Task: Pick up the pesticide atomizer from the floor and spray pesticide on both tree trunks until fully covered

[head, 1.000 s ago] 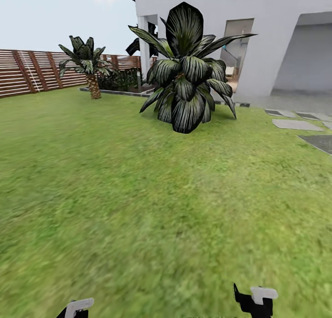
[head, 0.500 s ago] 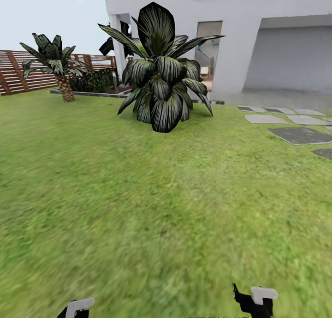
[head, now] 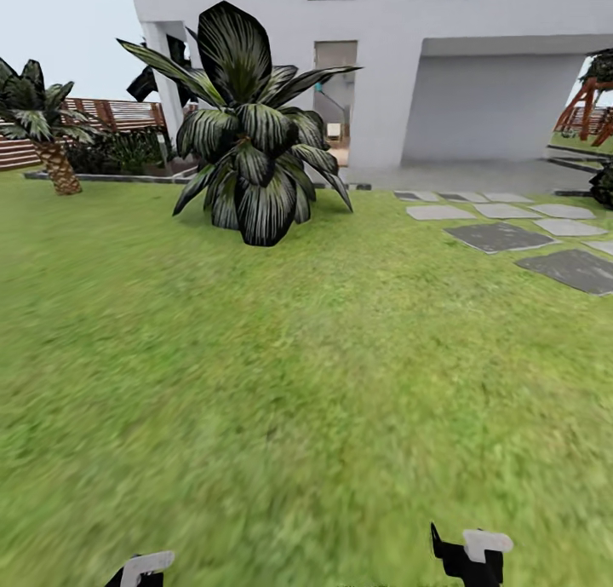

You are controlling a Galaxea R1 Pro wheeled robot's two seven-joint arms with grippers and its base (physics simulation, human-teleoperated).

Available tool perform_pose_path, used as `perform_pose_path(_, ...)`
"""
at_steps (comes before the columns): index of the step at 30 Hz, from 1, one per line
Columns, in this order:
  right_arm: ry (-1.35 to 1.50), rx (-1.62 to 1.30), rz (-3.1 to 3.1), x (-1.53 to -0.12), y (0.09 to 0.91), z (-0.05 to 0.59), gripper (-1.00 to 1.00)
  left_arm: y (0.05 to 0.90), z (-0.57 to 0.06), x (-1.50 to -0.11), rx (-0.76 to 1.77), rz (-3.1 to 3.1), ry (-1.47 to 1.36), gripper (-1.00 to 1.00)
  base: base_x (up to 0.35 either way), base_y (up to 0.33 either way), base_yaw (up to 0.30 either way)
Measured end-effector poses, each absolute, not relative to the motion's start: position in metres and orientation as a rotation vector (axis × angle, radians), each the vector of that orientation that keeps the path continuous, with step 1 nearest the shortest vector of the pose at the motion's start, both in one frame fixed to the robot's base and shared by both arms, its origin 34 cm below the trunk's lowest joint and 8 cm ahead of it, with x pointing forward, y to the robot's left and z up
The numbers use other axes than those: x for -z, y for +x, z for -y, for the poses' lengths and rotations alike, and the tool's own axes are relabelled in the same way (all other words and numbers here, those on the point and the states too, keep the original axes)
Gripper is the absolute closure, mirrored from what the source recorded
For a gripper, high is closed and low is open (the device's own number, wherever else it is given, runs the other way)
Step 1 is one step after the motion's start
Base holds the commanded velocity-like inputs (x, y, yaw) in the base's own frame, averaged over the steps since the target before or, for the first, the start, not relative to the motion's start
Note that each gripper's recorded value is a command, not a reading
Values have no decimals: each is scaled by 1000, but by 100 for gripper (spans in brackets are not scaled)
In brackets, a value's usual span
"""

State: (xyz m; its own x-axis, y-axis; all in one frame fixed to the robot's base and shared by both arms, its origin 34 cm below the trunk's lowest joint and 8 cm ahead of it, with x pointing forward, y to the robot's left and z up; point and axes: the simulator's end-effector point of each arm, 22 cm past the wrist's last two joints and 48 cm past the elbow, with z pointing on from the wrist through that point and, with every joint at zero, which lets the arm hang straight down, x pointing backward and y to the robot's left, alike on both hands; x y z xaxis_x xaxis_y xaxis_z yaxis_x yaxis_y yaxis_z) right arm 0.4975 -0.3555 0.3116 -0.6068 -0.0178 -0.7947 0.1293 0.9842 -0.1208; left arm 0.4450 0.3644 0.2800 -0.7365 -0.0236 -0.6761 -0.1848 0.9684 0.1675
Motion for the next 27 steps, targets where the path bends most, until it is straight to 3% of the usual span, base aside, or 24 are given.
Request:
perform_pose_path(12, 75, 204, -2216, -311, 497, 355, -100, 445, -364, -280, -290, -2387, -144, 100, -71, -252, -181)
perform_pose_path(27, 75, 204, -2217, -311, 497, 355, -100, 444, -364, -280, -290, -2388, -146, 100, -9, -15, -295)
